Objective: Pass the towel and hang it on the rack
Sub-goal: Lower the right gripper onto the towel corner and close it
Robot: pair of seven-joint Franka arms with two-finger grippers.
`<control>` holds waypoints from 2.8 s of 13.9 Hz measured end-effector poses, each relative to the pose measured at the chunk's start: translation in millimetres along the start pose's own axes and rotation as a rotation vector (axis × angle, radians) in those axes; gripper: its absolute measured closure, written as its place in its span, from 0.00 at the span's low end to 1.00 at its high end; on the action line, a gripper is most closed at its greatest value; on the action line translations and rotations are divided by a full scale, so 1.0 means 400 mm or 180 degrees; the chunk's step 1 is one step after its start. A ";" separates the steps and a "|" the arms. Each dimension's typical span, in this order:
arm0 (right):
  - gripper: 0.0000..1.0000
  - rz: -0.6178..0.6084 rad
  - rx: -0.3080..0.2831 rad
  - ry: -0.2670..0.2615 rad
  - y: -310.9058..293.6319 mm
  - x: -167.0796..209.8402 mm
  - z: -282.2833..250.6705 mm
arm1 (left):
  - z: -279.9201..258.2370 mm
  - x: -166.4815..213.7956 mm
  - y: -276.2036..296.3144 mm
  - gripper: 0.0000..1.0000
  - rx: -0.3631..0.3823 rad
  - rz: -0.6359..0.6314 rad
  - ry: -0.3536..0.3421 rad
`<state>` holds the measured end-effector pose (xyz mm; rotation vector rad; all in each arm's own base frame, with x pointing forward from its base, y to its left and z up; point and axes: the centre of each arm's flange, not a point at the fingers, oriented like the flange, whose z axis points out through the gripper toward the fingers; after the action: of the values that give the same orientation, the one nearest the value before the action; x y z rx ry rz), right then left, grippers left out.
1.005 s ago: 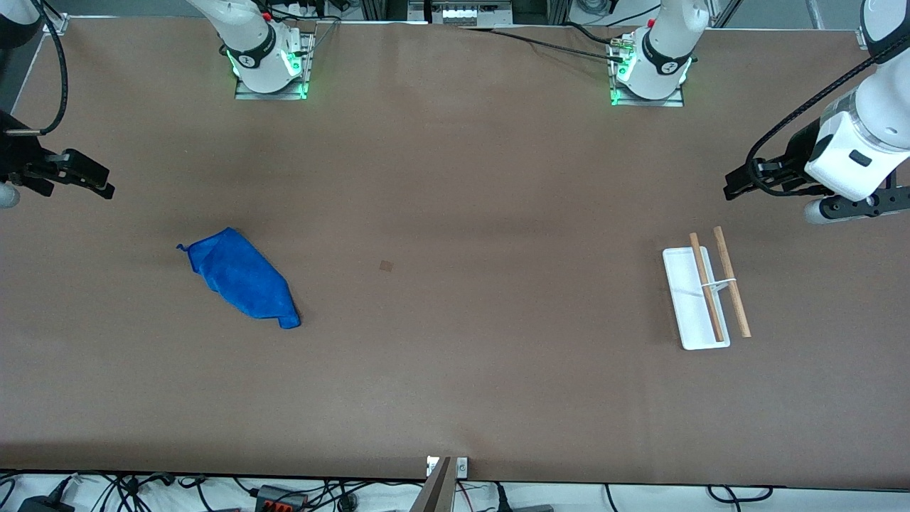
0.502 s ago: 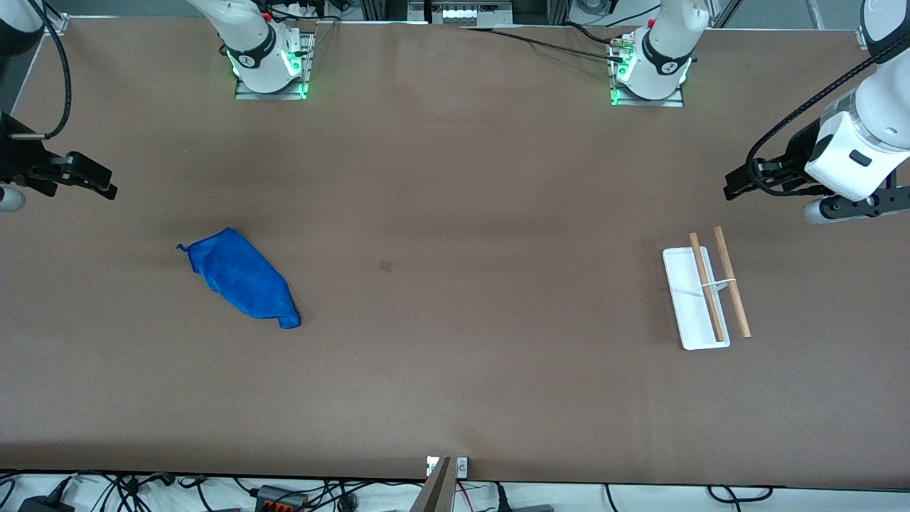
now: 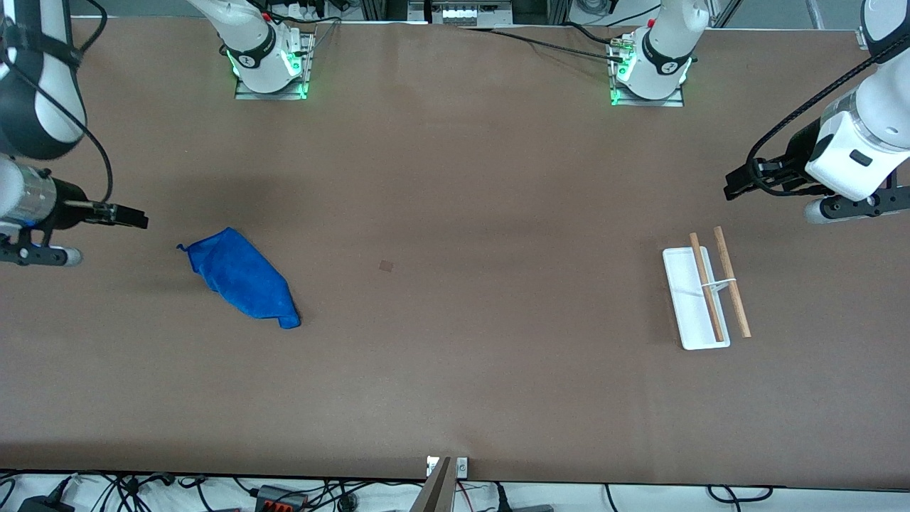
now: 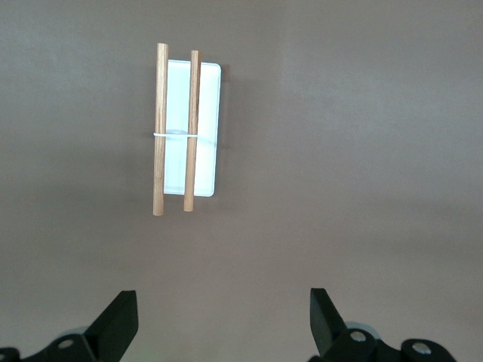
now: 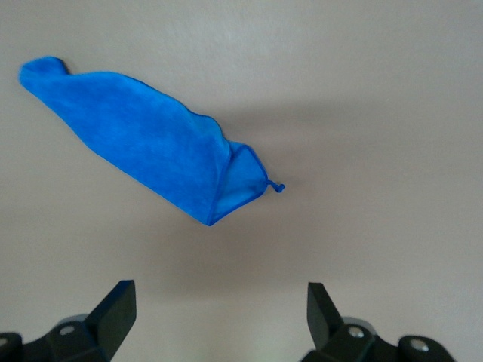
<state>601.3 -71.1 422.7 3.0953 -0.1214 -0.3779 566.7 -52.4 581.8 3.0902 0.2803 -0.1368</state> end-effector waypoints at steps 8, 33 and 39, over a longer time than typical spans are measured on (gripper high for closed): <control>0.00 -0.1143 0.0079 -0.0527 -0.001 0.096 0.284 | 0.000 0.000 0.000 0.00 0.0000 -0.0001 0.0001; 0.41 -0.1371 0.0666 -0.0635 0.151 0.157 0.633 | 0.000 0.001 -0.001 0.00 0.0000 -0.0002 0.0000; 0.70 -0.1465 0.0685 -0.0630 0.157 0.155 0.635 | 0.000 0.001 -0.001 0.00 0.0000 -0.0002 0.0000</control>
<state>595.5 -141.6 163.4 3.2632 0.5960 -0.7249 566.9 -52.0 581.8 3.0900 0.2812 -0.1368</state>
